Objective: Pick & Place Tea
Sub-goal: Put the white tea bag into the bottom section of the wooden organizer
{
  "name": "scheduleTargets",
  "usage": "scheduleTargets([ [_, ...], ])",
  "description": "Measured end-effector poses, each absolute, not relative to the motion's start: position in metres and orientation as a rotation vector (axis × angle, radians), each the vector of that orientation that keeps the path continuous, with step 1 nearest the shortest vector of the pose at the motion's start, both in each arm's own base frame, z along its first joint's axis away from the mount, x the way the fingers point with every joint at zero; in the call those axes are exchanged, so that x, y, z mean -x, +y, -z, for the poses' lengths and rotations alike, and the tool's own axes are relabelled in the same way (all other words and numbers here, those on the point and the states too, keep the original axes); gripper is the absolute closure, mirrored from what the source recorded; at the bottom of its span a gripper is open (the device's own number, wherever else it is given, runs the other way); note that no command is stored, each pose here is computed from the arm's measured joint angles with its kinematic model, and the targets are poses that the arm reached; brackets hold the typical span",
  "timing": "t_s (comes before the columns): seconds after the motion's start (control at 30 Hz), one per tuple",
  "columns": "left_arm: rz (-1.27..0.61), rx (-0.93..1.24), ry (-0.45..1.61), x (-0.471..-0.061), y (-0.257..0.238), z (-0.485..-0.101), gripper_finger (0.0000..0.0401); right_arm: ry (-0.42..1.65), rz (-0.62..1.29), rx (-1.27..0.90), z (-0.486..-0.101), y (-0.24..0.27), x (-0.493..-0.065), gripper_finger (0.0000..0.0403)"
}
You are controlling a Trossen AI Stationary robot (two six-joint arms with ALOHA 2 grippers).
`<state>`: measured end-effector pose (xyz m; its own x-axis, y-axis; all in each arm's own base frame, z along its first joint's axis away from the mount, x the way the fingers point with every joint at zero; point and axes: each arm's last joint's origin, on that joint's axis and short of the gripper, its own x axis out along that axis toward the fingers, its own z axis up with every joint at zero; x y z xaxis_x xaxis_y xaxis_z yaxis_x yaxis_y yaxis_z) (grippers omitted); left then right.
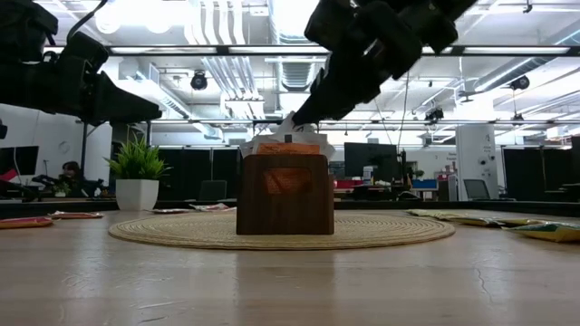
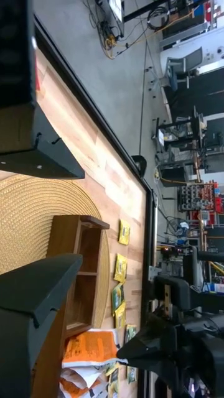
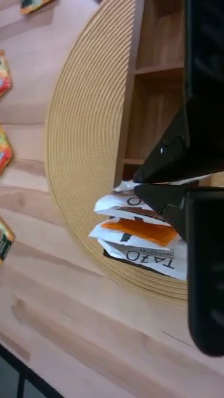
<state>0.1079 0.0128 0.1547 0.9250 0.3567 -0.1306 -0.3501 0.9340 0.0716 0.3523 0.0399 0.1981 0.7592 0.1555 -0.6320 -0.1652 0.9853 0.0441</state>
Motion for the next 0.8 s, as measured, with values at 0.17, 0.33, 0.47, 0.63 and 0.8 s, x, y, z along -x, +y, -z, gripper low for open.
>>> scheduleTargets([
  [0.17, -0.363, -0.047, 0.142, -0.108, 0.013, -0.155, 0.0199, 0.759, -0.134, 0.013, -0.217, 0.039, -0.358, 0.0395],
  [0.33, -0.363, -0.047, 0.142, -0.108, 0.013, -0.155, 0.0199, 0.77, -0.126, -0.009, -0.234, 0.039, -0.362, 0.0395],
  [0.47, -0.363, -0.047, 0.142, -0.108, 0.013, -0.155, 0.0199, 0.785, -0.115, -0.033, -0.24, 0.039, -0.363, 0.0395],
  [0.63, -0.362, -0.047, 0.142, -0.108, 0.013, -0.155, 0.0199, 0.814, -0.099, -0.069, -0.24, 0.04, -0.369, 0.0395],
  [0.8, -0.362, -0.047, 0.142, -0.108, 0.013, -0.155, 0.0199, 0.926, -0.077, -0.083, -0.234, 0.042, -0.389, 0.0395],
])
